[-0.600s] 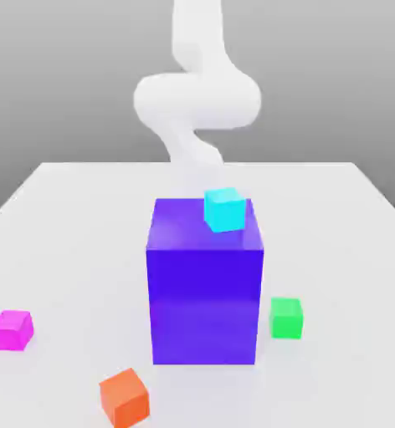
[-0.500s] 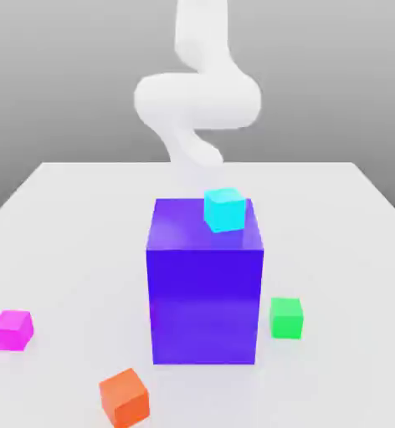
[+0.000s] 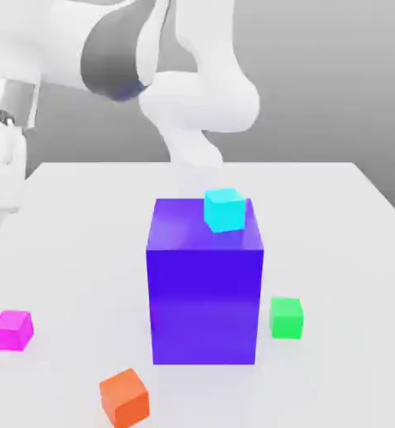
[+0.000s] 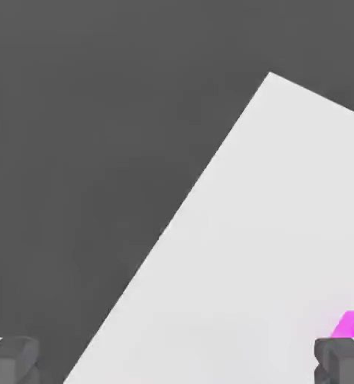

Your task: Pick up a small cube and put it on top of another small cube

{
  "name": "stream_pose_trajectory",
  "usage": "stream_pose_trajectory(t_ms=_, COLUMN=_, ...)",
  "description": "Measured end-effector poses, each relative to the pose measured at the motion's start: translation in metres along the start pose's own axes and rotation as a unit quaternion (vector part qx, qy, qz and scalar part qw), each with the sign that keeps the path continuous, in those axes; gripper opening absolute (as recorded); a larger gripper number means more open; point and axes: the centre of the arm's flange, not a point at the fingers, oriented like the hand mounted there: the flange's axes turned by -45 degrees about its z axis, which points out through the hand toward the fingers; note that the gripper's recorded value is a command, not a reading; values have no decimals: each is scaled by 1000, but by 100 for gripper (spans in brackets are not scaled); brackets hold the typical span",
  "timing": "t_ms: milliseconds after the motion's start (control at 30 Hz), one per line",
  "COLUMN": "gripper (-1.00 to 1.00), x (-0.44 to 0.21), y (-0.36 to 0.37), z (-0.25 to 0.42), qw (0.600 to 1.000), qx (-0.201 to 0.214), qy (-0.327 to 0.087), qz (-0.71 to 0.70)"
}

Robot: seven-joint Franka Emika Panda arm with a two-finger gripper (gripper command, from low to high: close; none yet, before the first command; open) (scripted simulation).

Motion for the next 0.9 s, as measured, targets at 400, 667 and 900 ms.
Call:
stream_pose_trajectory(t_ms=400, gripper=0, x=-23, y=115, z=182, qw=965, qx=-62, qy=-102, qz=232)
stream_pose_trajectory(t_ms=667, gripper=-100, x=-31, y=118, z=208, qw=965, qx=-63, qy=-101, qz=233)
stream_pose_trajectory(t_ms=900, gripper=-100, x=-14, y=110, z=150, qw=967, qx=-64, qy=-105, qz=225)
